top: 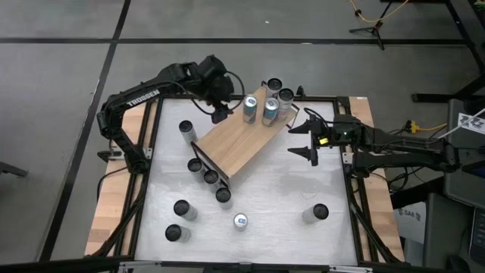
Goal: Place canned beverage on shelf
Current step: Put the blue soda can on the shelf aligned with the other blue soda can
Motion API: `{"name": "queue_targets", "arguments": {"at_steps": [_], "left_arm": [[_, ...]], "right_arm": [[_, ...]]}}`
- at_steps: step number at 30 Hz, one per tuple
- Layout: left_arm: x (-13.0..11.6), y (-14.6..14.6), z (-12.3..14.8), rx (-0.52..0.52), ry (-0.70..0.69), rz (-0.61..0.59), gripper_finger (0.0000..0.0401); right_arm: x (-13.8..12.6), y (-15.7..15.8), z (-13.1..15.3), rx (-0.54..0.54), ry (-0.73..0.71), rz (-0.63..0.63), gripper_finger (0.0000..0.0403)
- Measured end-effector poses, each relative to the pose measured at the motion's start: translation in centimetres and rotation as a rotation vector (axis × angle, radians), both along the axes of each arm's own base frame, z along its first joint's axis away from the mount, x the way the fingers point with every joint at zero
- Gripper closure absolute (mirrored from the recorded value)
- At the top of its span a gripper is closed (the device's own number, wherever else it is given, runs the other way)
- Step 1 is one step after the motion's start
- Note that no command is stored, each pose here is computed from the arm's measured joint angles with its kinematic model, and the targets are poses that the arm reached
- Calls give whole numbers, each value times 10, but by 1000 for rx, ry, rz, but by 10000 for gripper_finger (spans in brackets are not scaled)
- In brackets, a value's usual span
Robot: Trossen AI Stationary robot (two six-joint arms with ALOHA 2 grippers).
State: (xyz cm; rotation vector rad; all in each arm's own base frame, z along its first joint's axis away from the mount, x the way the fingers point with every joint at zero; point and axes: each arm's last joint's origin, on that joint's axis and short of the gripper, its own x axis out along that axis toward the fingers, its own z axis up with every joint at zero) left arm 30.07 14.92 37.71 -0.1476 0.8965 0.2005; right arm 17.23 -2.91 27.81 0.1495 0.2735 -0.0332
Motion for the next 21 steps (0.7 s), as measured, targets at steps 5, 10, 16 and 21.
{"name": "queue_targets", "arguments": {"at_steps": [5, 10, 16, 21], "left_arm": [[7, 0, -26, 49, 45, 28, 202], [15, 3, -47, 82, 12, 36, 219], [20, 6, -57, 104, -37, 38, 230], [24, 7, -57, 123, -83, 40, 231]], "right_arm": [[0, 0, 0, 0, 0, 0, 47], [0, 0, 0, 0, 0, 0, 47], [0, 0, 0, 0, -1, 0, 47], [0, 0, 0, 0, 0, 0, 47]]}}
